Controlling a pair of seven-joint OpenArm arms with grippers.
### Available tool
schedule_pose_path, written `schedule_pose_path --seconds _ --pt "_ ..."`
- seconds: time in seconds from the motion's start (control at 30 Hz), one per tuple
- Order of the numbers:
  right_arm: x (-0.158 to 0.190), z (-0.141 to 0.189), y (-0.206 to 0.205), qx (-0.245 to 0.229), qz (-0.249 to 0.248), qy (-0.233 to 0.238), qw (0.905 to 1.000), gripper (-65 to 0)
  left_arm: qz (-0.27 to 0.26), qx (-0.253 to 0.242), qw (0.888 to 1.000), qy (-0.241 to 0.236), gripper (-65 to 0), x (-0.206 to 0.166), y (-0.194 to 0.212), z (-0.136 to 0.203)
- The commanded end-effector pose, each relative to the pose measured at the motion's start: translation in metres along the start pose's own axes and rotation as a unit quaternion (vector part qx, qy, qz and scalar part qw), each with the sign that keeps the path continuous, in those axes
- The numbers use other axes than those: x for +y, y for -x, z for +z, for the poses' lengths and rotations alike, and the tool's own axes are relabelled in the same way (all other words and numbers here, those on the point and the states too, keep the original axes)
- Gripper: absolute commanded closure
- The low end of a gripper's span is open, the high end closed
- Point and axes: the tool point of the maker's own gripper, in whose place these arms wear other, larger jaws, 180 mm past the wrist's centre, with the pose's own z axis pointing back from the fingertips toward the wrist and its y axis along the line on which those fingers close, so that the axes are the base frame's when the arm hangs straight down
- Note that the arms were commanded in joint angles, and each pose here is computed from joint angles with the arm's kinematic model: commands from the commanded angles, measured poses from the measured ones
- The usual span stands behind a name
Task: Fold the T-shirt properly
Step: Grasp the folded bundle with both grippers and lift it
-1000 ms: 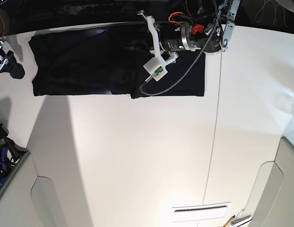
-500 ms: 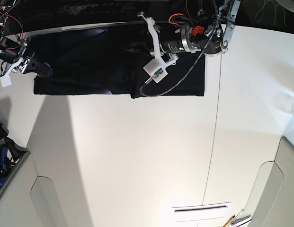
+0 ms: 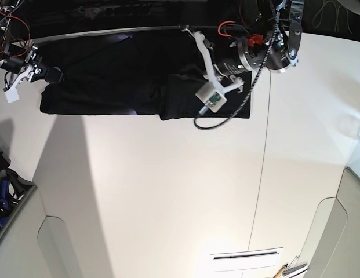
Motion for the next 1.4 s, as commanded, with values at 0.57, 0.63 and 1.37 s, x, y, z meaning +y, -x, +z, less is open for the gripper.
schedule_pose_path --seconds 0.57,0.63,1.37 --pt "0.176 -0.003 -0.026 -0.078 0.243 -0.118 0.9595 0.0 0.200 0.019 0.952 -0.231 0.0 0.149 0.095 0.063" --pt "0.206 -0.016 -0.009 -0.075 0.252 -0.156 0.9521 0.0 0.208 0.023 0.950 -0.230 0.0 0.150 0.101 0.061" --pt "0.324 -0.147 0.086 0.009 0.351 -0.229 0.9076 0.0 0.217 0.016 0.954 -0.208 0.0 0.143 0.098 0.057"
